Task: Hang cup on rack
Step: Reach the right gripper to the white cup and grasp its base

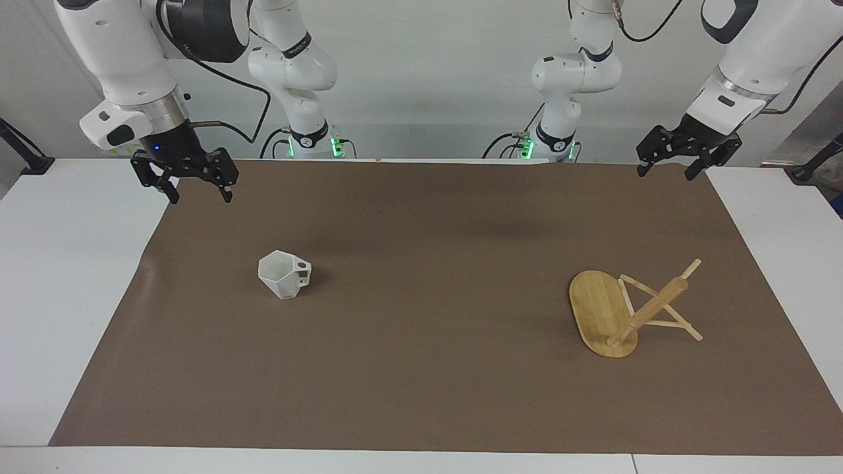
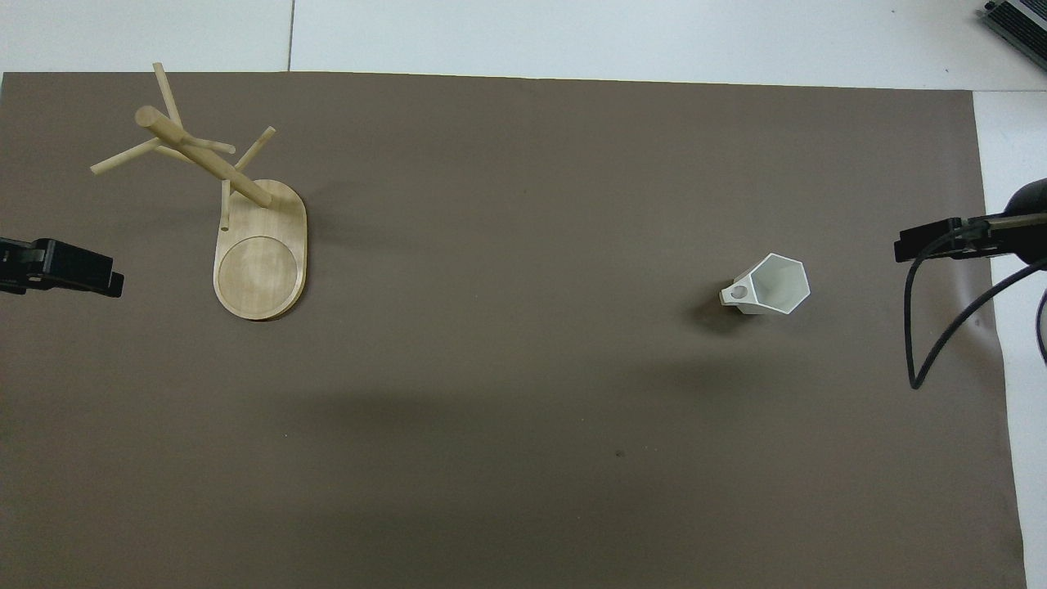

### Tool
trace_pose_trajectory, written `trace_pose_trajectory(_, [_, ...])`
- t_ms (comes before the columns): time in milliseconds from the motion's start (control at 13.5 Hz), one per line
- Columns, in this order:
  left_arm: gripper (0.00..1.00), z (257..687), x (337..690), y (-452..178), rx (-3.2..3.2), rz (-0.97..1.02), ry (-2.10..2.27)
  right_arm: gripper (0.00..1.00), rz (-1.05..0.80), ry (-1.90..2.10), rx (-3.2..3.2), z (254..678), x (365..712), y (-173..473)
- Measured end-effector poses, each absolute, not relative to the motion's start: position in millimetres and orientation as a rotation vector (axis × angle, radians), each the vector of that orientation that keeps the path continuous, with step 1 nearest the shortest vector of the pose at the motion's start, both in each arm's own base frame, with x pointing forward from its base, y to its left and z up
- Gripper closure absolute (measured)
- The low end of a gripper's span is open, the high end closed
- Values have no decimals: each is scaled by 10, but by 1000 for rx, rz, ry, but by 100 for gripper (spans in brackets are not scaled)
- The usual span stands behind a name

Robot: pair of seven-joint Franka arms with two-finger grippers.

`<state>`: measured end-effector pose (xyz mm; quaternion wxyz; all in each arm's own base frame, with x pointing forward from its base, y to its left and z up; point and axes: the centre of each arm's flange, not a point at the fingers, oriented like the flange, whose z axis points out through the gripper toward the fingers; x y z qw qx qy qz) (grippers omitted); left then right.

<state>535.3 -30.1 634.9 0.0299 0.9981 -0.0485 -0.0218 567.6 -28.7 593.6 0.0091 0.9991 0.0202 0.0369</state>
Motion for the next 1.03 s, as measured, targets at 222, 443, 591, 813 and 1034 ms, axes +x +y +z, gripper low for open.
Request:
trace_pose_trajectory(222, [0, 6349, 5353, -301, 3077, -67, -149, 0, 145, 66, 3118, 5569, 5720, -287])
trace_pose_trajectory(443, [0, 6350, 5353, -301, 3077, -67, -149, 0, 117, 71, 3124, 4969, 5724, -290])
trace_pose_trajectory(591, [0, 6350, 5353, -301, 3077, -67, -149, 0, 105, 73, 3131, 4532, 5764, -297])
trace_pose_trajectory(813, [0, 6350, 5353, -301, 3077, -67, -149, 0, 131, 73, 3139, 4129, 5882, -310])
trace_pose_trajectory(1034, [0, 6350, 5353, -301, 3077, -67, -149, 0, 169, 77, 3139, 3959, 5917, -295])
